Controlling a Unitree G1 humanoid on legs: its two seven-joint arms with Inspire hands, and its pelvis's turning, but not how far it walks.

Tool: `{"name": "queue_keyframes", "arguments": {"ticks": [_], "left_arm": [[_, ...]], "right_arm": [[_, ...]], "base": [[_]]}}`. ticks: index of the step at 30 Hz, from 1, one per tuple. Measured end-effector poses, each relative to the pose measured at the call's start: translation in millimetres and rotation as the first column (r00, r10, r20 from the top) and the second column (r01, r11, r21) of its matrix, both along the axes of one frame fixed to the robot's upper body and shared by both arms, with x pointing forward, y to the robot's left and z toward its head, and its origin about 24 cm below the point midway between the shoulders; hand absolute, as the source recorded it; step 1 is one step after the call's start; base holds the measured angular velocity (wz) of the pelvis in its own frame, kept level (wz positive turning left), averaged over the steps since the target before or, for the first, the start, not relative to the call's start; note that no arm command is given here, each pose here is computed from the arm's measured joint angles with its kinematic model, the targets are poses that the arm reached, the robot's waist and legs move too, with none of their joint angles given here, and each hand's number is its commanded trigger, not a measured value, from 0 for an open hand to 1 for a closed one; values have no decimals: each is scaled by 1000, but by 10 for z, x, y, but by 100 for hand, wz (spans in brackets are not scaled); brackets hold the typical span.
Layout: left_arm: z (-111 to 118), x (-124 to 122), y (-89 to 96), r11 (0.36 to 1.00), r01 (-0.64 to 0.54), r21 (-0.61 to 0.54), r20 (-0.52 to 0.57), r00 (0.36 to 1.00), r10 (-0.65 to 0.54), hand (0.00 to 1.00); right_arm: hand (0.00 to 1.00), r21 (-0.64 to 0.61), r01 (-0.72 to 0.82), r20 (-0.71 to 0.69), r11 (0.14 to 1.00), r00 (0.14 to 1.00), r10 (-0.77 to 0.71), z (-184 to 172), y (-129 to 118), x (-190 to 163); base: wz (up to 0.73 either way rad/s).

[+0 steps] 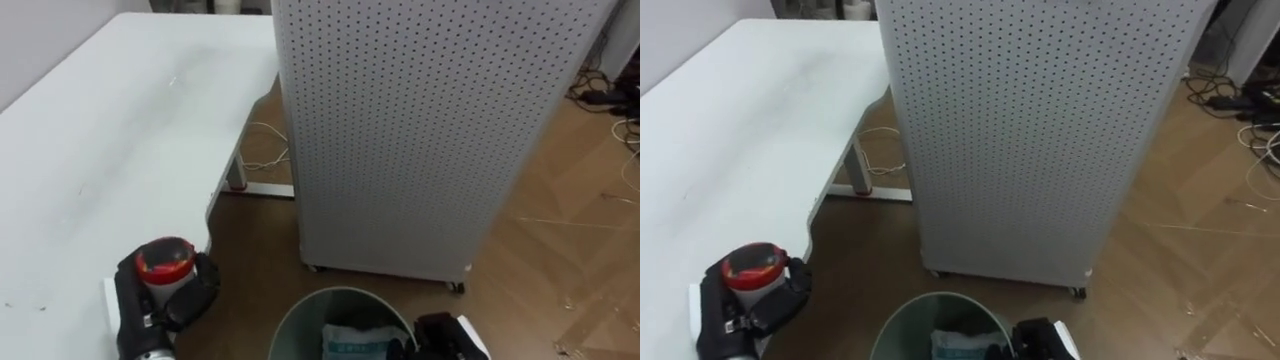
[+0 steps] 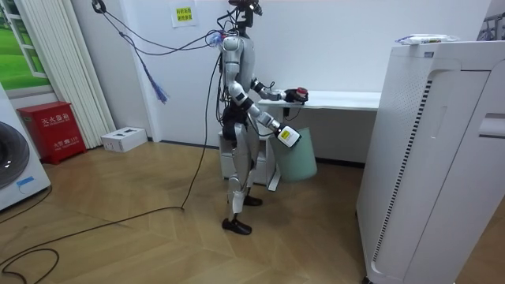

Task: Pick garbage

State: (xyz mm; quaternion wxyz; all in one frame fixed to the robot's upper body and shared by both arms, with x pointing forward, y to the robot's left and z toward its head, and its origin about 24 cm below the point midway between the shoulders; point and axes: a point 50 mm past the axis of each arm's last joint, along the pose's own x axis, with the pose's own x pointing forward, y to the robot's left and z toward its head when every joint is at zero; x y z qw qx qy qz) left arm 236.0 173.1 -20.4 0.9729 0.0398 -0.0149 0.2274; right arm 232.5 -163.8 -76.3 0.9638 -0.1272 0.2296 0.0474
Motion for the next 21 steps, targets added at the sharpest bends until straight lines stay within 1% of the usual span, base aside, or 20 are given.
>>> {"name": "queue_keyframes", "arguments": {"ticks": [1,2,3,4,5,6,7,8,9,11,14,21], "left_arm": [[-3,8,-123,997,76,-2,2,997,-76,100],[-25,9,-198,992,123,-1,-14,992,-123,100],[-96,-9,-367,978,209,-9,-57,976,-209,100],[-188,-38,-515,958,287,-10,-113,952,-286,100],[-269,-76,-685,926,376,-16,-167,912,-374,100],[-299,-96,-765,907,421,-12,-189,890,-415,100],[-338,-135,-890,867,498,-6,-221,845,-487,100],[-349,-153,-938,847,531,-7,-231,824,-518,100],[-372,-182,-1006,811,585,-9,-248,785,-568,100],[-380,-162,-1019,790,613,-9,-261,761,-594,100],[-354,-63,-1027,750,661,3,-274,722,-635,100],[-349,-42,-1034,736,677,-1,-282,706,-650,100]], "right_arm": [[100,-1,-7,2,1000,1000,7,6,11,9],[100,-2,-14,4,1000,1000,14,10,24,16],[100,5,-25,9,1000,1000,25,22,60,36],[100,12,-33,18,999,999,33,38,94,50],[100,19,-48,36,999,998,48,76,124,72],[100,22,-55,49,998,997,54,102,138,88],[100,23,-68,75,997,995,66,154,166,118],[100,20,-77,86,997,993,76,174,182,129],[100,15,-92,94,996,991,90,189,204,135],[100,11,-108,94,994,990,106,188,229,129],[100,8,-110,99,994,989,109,203,219,144],[100,9,-108,104,994,989,107,214,220,157]], "base": [[-13],[-16],[-20],[-28],[-27],[-33],[-27],[-36],[-36],[-31],[-10],[0]]}}
